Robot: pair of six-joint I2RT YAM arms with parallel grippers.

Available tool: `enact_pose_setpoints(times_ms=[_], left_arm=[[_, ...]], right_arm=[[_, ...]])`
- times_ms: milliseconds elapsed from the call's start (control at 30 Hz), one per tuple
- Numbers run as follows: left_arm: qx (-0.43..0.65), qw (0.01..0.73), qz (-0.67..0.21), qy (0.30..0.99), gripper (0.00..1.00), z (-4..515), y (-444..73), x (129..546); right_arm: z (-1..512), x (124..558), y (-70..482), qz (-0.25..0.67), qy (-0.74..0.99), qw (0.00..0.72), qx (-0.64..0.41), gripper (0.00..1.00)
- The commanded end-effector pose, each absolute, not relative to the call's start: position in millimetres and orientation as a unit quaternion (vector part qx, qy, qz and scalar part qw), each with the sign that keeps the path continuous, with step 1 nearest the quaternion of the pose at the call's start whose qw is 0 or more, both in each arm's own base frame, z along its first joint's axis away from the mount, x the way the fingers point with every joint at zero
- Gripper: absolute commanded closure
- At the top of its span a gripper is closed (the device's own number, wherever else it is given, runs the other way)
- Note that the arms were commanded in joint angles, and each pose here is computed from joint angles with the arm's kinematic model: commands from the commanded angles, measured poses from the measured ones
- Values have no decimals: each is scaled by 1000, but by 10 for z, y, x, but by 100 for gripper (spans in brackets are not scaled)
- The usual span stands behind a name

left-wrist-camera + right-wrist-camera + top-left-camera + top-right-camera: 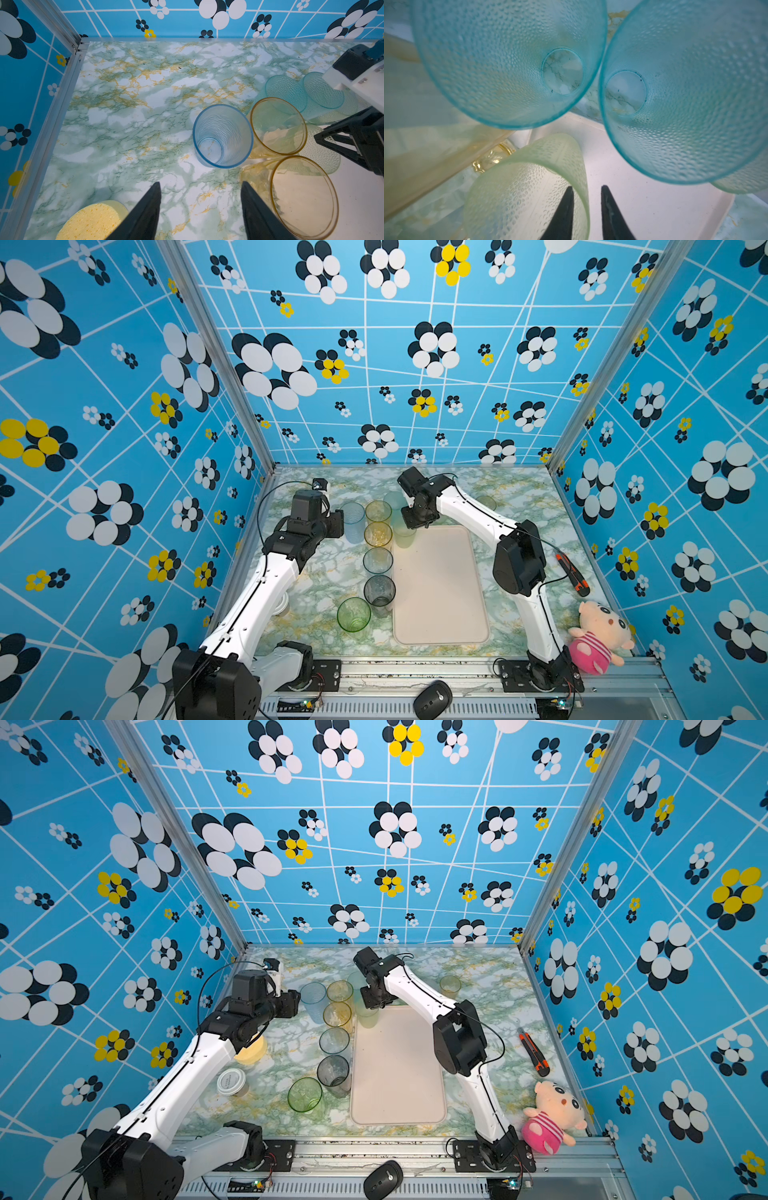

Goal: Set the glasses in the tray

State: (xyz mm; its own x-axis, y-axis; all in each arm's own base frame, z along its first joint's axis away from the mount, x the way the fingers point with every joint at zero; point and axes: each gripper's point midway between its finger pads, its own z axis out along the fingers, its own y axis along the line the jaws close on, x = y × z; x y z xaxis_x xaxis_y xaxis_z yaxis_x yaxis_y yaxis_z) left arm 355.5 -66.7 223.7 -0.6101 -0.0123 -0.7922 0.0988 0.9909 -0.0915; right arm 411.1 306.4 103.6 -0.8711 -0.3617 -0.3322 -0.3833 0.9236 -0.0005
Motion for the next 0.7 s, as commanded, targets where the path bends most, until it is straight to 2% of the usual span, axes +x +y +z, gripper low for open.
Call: enact_pose_setpoints(times_ms=[0, 167, 333, 433, 500, 667], left_arm=[[24, 453, -68, 889, 38, 2382, -657, 3564], [26, 458, -67, 886, 38, 2395, -662, 3554], [44, 459, -66, 885, 39, 2469, -776, 3533], [59, 454, -62, 887, 39, 2514, -865, 3530], [61, 454, -66, 886, 39, 2531, -901, 3533], [61, 453, -80, 886, 39, 2544, -962, 3539]], right_arm=[[1388, 4110, 3018, 54, 961, 201, -181, 73], [1911, 4115, 2764, 85, 949, 268, -144, 71], [2264, 4187, 2046, 95, 940, 322, -58, 68], [2295, 4238, 1508, 73, 942, 328, -2, 68], [2133, 4228, 1163, 48, 949, 310, 30, 68], [1852, 4331, 712, 27, 958, 277, 74, 69]])
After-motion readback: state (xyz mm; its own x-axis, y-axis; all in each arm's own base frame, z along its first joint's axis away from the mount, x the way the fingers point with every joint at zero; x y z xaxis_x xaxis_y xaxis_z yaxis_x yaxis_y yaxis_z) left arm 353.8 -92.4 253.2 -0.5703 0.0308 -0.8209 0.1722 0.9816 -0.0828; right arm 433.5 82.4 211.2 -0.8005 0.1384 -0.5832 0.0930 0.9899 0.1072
